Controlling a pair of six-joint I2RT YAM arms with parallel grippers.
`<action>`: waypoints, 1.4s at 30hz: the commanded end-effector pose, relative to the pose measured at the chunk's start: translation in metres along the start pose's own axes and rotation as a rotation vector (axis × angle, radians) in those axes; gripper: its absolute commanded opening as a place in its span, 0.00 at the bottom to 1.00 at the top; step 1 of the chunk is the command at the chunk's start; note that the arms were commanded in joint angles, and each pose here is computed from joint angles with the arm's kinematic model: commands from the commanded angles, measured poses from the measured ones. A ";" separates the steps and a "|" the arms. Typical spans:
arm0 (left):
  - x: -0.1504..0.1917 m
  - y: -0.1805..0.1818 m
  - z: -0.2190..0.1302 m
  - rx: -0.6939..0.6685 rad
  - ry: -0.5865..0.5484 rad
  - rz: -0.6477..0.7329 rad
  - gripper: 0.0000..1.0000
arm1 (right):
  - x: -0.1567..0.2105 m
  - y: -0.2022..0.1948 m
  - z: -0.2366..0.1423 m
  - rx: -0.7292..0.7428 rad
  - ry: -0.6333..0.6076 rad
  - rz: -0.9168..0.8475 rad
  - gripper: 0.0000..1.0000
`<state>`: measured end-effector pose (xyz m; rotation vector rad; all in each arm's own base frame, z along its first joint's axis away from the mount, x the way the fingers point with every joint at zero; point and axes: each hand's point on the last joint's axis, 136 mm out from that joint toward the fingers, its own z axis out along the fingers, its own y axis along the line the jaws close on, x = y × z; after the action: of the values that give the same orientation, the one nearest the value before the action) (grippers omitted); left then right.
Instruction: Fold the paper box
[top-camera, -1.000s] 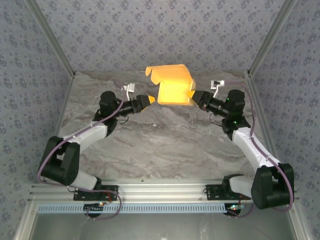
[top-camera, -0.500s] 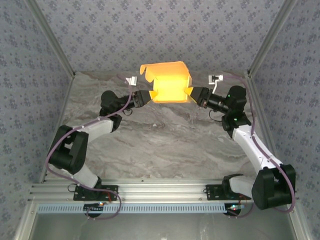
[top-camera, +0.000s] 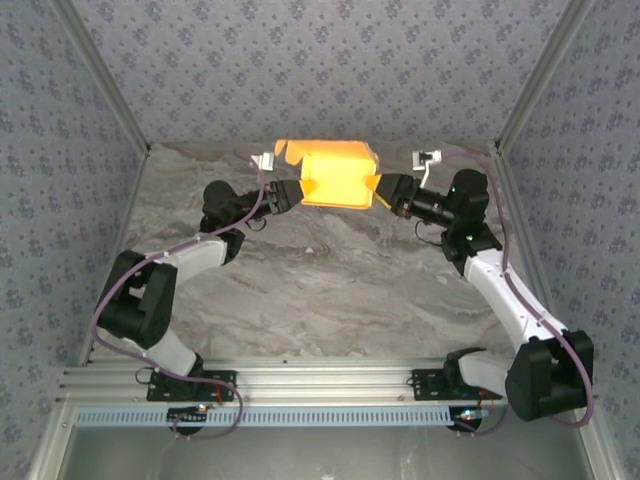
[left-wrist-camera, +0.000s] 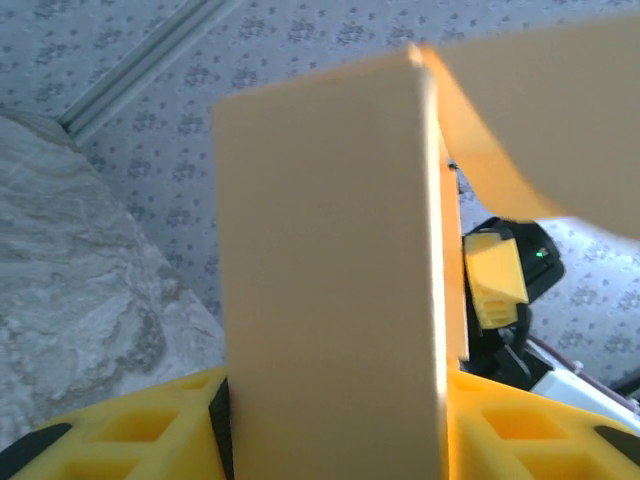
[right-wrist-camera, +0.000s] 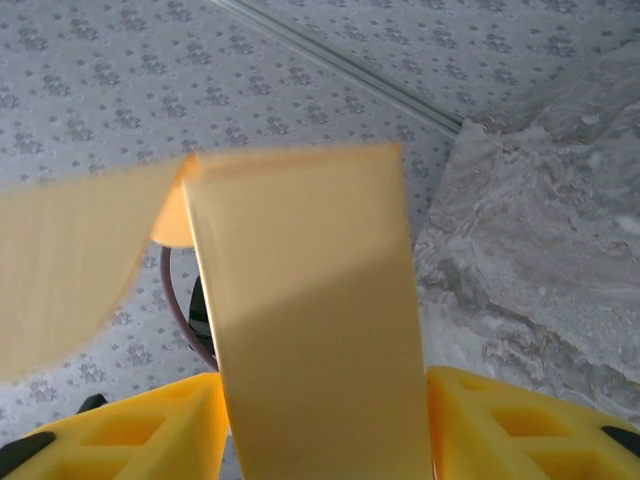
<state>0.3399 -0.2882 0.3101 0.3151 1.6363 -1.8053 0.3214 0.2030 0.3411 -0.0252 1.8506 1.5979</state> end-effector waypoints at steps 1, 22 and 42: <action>-0.005 -0.004 -0.005 -0.035 -0.031 0.063 0.48 | -0.004 0.007 -0.002 0.024 -0.013 -0.024 0.58; -0.010 0.023 -0.011 -0.191 -0.098 -0.052 0.39 | 0.000 -0.027 0.015 0.169 -0.026 -0.030 0.82; -0.005 0.039 -0.028 -0.396 -0.116 -0.017 0.36 | 0.037 -0.041 0.033 0.190 0.030 0.001 0.78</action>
<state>0.3637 -0.2634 0.2629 -0.0118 1.8966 -1.4899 0.3272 0.2389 0.2936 0.0228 2.0059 1.4639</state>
